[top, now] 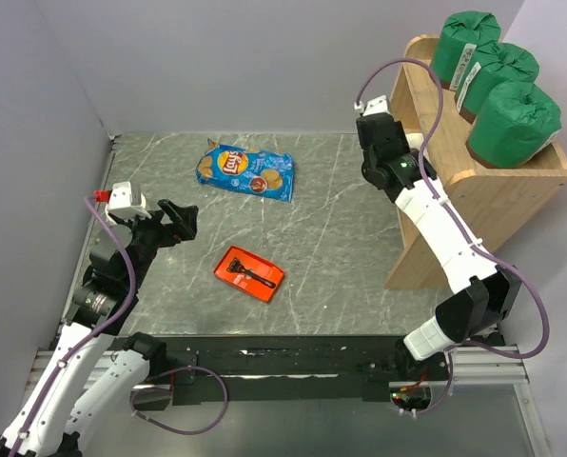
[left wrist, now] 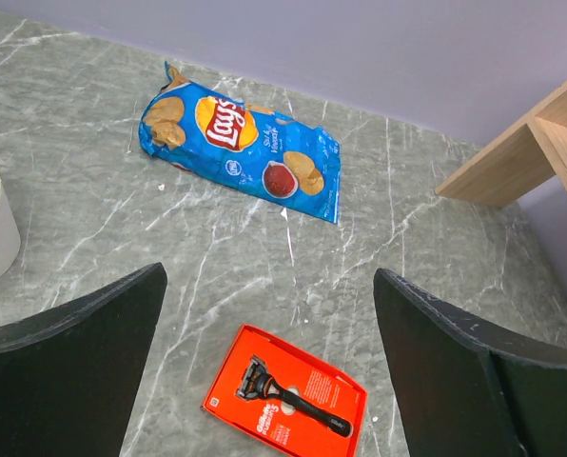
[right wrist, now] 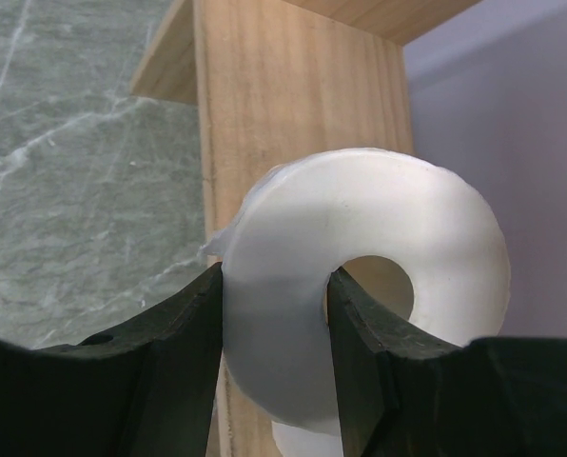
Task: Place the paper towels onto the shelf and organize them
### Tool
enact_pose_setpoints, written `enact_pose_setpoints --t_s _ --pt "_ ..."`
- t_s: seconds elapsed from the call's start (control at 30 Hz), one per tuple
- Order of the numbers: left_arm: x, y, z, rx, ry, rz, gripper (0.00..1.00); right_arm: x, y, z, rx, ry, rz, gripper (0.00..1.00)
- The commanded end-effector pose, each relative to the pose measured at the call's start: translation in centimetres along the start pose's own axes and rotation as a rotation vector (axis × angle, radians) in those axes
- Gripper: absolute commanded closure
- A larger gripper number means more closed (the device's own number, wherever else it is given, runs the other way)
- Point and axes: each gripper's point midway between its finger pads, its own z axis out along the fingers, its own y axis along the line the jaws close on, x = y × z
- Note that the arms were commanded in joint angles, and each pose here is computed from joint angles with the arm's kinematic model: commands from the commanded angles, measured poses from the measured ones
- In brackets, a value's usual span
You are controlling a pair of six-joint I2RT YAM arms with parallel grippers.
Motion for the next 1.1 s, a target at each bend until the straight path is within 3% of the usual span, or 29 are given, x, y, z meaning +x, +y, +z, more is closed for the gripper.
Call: enact_pose_setpoints --t_s 0.0,0.23,0.47,0.67,0.83,1.07 --pt "-1.6 -0.7 -0.1 0.025 -0.051 -0.003 0.03 -0.2 -3.4 -0.6 0.128 -0.002 0.044 0.53" --pt "-1.6 -0.7 -0.2 0.024 -0.051 -0.004 0.03 -0.1 -3.6 -0.7 0.133 0.002 0.058 0.37" --pt "-1.6 -0.7 -0.2 0.026 -0.052 -0.001 0.03 -0.4 -4.3 -1.1 0.143 -0.002 0.065 0.36" --pt "-1.6 -0.8 -0.1 0.029 -0.051 -0.004 0.03 -1.7 -4.0 -1.8 0.105 -0.051 0.079 0.43" --pt "-1.6 -0.8 -0.1 0.029 -0.051 -0.004 0.03 -3.2 -2.4 -2.1 0.092 -0.105 0.0 0.47" --pt "-1.4 -0.7 0.0 0.025 -0.046 -0.002 0.03 -4.5 0.4 0.6 0.071 -0.123 -0.092 0.55"
